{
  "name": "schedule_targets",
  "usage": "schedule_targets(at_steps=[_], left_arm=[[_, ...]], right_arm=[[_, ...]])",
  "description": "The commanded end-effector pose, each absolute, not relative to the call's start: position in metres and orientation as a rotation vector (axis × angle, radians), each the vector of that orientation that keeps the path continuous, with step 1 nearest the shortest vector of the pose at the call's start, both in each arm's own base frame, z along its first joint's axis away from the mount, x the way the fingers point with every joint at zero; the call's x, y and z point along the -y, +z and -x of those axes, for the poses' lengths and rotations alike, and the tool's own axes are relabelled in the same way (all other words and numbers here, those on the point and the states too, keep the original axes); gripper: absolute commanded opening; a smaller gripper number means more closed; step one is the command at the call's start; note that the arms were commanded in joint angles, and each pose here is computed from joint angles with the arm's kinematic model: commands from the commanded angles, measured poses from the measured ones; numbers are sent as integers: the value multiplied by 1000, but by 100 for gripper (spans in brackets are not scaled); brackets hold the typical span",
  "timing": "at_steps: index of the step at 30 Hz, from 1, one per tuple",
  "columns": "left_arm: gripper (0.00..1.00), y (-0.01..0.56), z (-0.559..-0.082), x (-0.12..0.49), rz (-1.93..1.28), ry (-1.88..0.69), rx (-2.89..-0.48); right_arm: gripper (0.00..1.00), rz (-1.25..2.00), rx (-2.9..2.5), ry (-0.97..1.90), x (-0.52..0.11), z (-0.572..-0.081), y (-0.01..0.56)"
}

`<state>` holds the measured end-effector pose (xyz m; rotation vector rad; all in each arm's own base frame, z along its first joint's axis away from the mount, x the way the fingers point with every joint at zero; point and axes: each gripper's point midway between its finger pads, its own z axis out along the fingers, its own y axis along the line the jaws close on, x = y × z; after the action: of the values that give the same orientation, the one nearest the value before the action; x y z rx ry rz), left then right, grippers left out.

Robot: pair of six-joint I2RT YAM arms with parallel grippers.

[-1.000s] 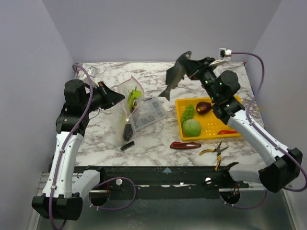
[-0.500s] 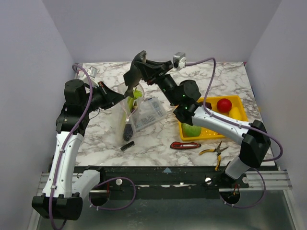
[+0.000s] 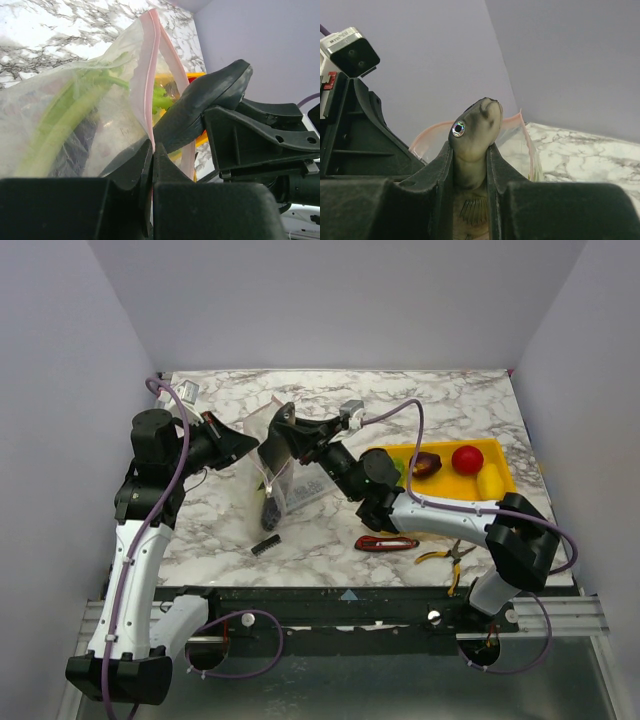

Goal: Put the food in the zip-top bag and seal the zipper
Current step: Place the fake fish in the zipper food storage bag.

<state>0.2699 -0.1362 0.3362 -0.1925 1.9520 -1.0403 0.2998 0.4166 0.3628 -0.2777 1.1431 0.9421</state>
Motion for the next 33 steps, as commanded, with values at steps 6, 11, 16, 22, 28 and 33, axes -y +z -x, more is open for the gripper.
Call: schedule_targets(at_steps=[6, 11, 16, 22, 28, 33], left_arm=[[0, 348, -273, 135, 184, -1031, -1891], [0, 348, -272, 133, 184, -1020, -1891], [0, 346, -272, 133, 179, -1013, -1897], [0, 347, -270, 133, 171, -1008, -1894], [0, 347, -268, 133, 163, -1008, -1894], [0, 349, -267, 133, 153, -1004, -1893]], right_arm=[[37, 174, -1358, 1090, -434, -296, 331], [77, 113, -1541, 1015, -428, -304, 310], [82, 165, -1597, 935, -427, -307, 334], [71, 161, -1671, 830, -407, -311, 349], [71, 149, -1733, 654, -360, -311, 353], [75, 87, -1778, 456, -284, -310, 335]])
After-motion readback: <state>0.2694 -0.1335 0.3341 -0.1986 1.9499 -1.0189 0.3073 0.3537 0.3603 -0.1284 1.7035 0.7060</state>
